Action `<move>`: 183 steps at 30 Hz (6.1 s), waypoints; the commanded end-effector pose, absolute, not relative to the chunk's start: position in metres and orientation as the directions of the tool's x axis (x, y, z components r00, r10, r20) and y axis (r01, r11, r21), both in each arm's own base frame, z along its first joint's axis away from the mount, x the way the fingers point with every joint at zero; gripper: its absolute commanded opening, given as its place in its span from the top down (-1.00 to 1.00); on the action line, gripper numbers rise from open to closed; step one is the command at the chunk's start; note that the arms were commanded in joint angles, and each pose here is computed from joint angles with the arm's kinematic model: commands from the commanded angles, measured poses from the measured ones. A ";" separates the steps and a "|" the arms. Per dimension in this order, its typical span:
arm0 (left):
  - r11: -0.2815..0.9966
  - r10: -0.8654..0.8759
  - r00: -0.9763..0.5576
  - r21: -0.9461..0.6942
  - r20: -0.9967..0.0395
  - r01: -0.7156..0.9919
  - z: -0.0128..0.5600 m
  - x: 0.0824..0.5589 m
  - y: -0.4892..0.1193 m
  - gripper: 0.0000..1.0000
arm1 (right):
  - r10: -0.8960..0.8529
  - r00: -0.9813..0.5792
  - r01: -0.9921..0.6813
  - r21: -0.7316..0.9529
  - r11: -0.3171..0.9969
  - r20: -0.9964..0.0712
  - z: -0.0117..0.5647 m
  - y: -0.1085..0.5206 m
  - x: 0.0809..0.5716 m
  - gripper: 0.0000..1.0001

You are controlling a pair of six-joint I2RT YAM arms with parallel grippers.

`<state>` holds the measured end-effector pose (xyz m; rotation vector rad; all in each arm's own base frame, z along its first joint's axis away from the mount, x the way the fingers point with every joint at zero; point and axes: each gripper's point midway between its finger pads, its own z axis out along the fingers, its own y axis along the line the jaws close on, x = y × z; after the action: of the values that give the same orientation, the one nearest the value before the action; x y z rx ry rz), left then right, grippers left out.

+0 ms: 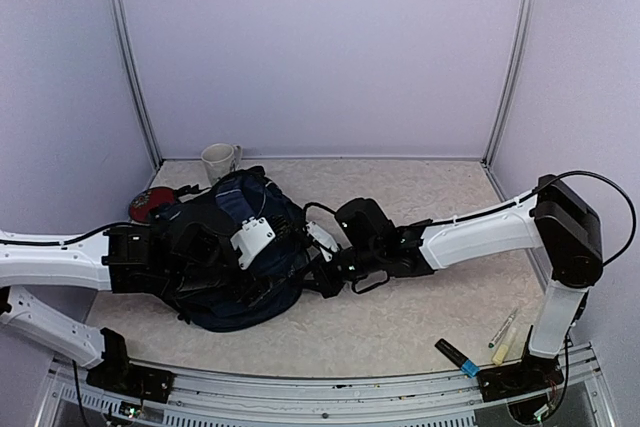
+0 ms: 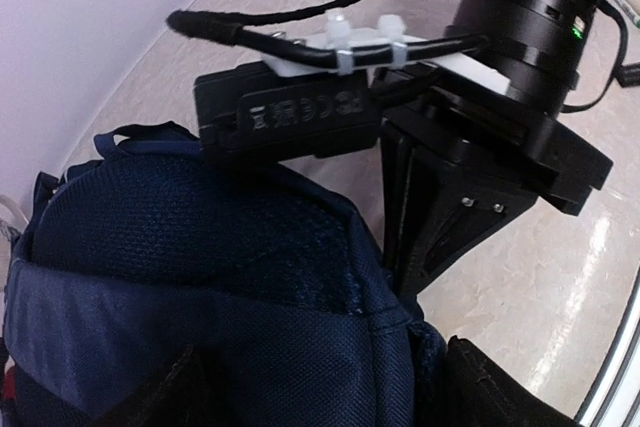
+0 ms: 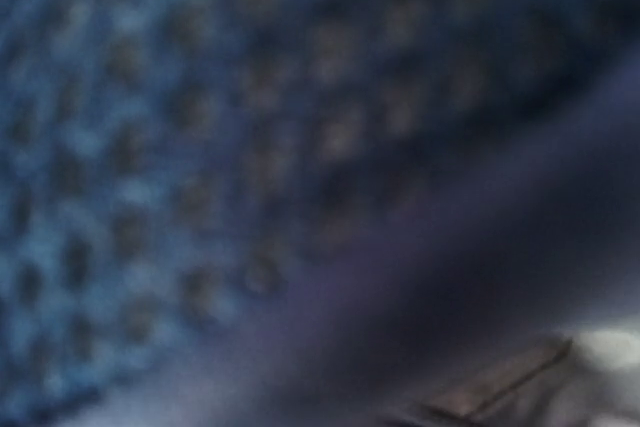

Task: Pack the student bag
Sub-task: Adjust the student bag at the center of the board, then zip the student bag into the largest pocket of the bag, then pick up the student bag from the center of the board, then place the student bag at the center of the board.

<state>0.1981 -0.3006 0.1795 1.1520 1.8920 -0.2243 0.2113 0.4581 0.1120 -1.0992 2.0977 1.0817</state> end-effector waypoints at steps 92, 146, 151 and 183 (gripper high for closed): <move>0.008 0.382 0.197 0.216 -0.903 0.976 0.226 0.124 -0.371 1.00 | -0.041 -0.635 -0.442 0.319 0.838 -0.772 0.157 0.155 0.358 0.14; 0.520 -0.104 0.248 0.160 -0.963 0.839 0.529 0.123 -0.389 1.00 | 0.162 -0.057 -0.951 0.103 0.291 -0.985 0.557 0.276 0.236 1.00; 0.616 -0.126 0.075 -0.019 -0.989 0.788 0.491 0.205 -0.364 1.00 | 0.176 -0.156 -0.948 0.197 0.250 -0.972 0.541 0.306 0.279 1.00; 0.670 0.238 -0.478 -0.213 -0.846 0.711 0.196 0.210 -0.281 -0.98 | -0.087 -0.766 -0.396 0.360 0.845 -0.637 0.163 0.221 0.356 -0.18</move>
<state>0.2413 -0.2615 0.1335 0.6070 2.1857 -0.5431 0.3759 0.2440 0.1884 -0.4331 2.3044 0.7346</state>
